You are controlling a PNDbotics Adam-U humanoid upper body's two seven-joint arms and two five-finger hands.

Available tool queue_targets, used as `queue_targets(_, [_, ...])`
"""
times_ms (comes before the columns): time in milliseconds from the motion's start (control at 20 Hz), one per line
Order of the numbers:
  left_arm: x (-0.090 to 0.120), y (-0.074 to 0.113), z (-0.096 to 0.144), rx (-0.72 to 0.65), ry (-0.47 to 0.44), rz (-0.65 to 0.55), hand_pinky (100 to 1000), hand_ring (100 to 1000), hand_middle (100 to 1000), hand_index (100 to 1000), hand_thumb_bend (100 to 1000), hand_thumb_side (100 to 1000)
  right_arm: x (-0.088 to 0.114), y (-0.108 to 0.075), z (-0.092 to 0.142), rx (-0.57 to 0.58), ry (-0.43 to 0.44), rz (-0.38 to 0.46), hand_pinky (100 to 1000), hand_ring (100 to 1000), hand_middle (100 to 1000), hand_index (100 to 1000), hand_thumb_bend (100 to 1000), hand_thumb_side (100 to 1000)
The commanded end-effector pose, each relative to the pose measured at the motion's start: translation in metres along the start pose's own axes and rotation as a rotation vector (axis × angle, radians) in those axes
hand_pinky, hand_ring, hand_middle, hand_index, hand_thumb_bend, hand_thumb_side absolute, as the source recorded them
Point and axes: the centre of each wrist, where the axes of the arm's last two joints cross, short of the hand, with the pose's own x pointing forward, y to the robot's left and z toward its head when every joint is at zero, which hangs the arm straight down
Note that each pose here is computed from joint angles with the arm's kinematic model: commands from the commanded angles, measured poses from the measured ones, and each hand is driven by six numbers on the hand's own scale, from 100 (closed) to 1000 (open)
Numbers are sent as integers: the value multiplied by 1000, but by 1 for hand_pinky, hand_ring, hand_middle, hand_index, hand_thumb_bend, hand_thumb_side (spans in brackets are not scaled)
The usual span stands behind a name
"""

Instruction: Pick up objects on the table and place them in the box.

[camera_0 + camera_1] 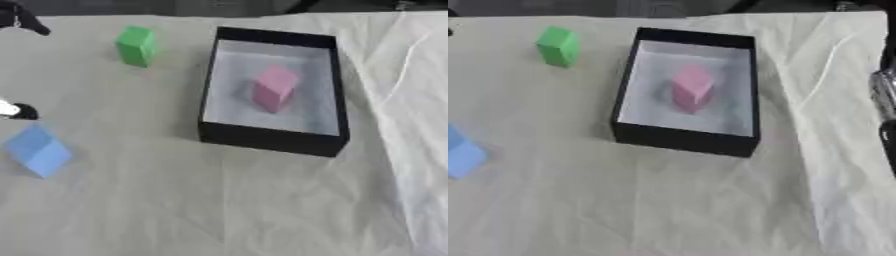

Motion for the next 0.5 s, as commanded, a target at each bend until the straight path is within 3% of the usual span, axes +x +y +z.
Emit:
queue_targets(50, [-3, 16, 27, -12, 51, -19, 877, 844, 808, 891, 726, 427, 13, -8, -5, -19, -47, 18, 906, 812, 845, 872, 100, 885])
queue_targets(250, [-7, 1, 41, -66, 104, 81, 889, 852, 809, 897, 771, 502, 9, -11, -3, -30, -33, 27, 906, 812, 845, 871, 100, 891])
queue_targets(500, [-24, -22, 64, -82, 246, 206, 895, 847, 792, 875, 804, 578, 6, -10, -1, -29, -23, 28, 907, 812, 846, 871, 100, 903])
